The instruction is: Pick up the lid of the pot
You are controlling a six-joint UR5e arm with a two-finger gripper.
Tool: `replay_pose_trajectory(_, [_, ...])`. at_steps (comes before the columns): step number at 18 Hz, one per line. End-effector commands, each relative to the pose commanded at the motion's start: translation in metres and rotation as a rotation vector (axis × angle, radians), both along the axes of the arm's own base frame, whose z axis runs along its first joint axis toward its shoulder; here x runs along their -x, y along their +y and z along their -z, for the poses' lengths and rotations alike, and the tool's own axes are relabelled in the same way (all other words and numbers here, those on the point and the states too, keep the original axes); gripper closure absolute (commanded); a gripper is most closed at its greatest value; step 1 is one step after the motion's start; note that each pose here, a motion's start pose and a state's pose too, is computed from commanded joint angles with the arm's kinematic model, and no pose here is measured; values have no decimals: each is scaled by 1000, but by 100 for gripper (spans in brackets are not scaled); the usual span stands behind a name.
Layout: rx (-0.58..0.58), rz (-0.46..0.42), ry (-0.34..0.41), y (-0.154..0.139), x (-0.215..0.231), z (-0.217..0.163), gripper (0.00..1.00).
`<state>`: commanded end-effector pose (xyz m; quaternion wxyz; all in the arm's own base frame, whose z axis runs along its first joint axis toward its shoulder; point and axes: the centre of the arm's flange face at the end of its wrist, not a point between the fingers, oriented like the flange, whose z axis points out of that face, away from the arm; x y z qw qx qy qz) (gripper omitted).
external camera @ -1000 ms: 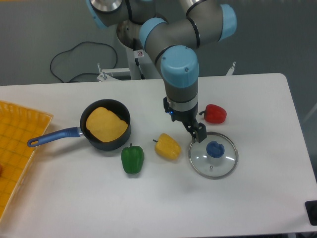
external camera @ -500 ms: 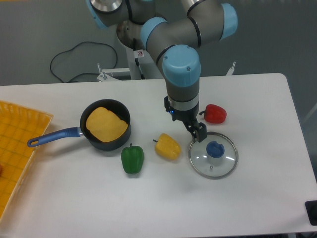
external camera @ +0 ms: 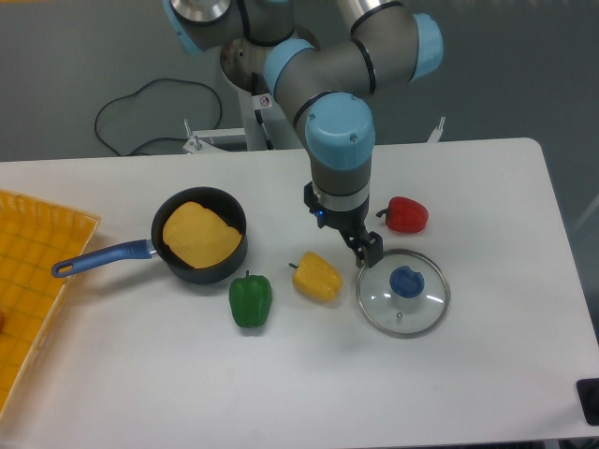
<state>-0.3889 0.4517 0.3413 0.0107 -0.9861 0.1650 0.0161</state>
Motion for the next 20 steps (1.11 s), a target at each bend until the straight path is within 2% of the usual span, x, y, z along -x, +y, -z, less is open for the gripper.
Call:
replay_pose_trajectory(5, [3, -8, 6, 2, 2, 0, 0])
replay_pose_trajectory(7, [3, -58, 2, 3, 7, 7, 0])
replay_pose_trajectory(20, [16, -181, -21, -36, 81, 53, 0])
